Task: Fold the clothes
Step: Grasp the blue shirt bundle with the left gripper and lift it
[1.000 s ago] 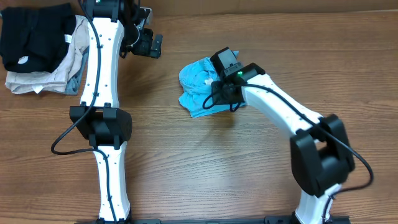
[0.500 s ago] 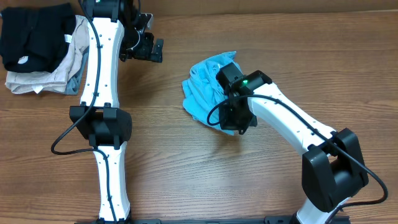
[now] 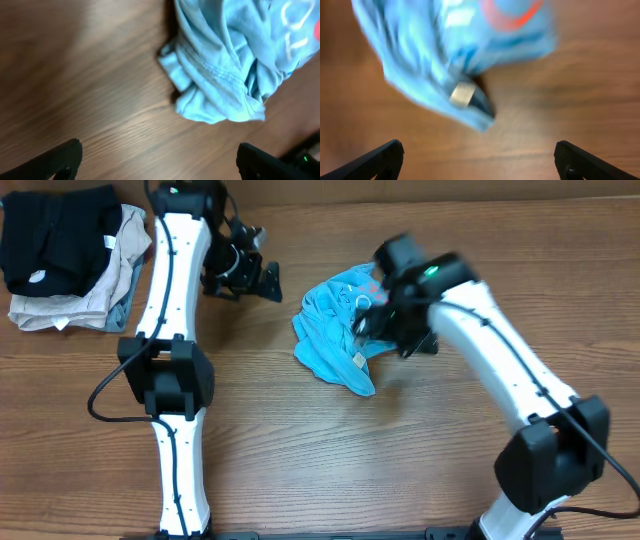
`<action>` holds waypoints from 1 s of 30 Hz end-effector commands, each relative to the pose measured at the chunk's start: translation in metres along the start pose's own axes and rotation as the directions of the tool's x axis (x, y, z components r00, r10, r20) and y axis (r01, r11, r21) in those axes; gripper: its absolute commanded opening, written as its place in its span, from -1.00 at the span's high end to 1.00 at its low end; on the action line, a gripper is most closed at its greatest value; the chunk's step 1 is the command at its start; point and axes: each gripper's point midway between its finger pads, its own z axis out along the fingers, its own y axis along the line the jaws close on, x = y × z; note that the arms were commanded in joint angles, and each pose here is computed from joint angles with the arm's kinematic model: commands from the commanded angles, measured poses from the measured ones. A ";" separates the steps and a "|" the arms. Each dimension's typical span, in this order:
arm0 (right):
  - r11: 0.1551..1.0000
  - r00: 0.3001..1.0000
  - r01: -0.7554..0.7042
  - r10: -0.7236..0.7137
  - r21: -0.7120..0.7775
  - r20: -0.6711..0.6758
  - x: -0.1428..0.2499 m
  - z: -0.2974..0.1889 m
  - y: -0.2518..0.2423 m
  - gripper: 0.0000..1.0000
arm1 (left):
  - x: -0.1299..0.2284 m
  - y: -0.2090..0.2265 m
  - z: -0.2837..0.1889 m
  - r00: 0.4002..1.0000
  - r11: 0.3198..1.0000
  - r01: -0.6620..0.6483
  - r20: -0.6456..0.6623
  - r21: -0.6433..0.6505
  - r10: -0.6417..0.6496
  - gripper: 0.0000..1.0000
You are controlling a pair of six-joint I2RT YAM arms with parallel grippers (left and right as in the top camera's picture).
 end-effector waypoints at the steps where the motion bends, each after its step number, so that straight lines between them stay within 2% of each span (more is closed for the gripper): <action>1: 0.993 0.990 -0.113 0.111 0.014 0.089 -0.034 -0.024 -0.042 -1.00 | 0.008 -0.030 0.041 0.995 0.995 -0.060 -0.074 0.075 0.066 -1.00; 8: 0.959 0.957 -0.281 0.277 0.036 0.088 -0.046 -0.034 -0.106 -1.00 | 0.007 -0.063 0.097 0.992 0.997 -0.064 -0.103 0.050 0.069 -1.00; 11: 0.948 0.947 -0.316 0.312 0.044 0.082 -0.045 -0.036 -0.119 -1.00 | 0.000 -0.065 0.107 0.996 0.999 -0.029 -0.081 -0.027 0.027 -1.00; 19: 0.946 0.945 -0.320 0.316 0.043 0.087 -0.047 -0.036 -0.123 -1.00 | -0.001 -0.050 0.122 0.997 0.982 0.036 -0.059 -0.184 -0.048 -1.00; 30: 0.946 0.944 -0.320 0.316 0.040 0.092 -0.048 -0.036 -0.123 -1.00 | 0.023 -0.028 0.141 0.988 0.966 0.048 -0.132 -0.255 -0.084 -0.97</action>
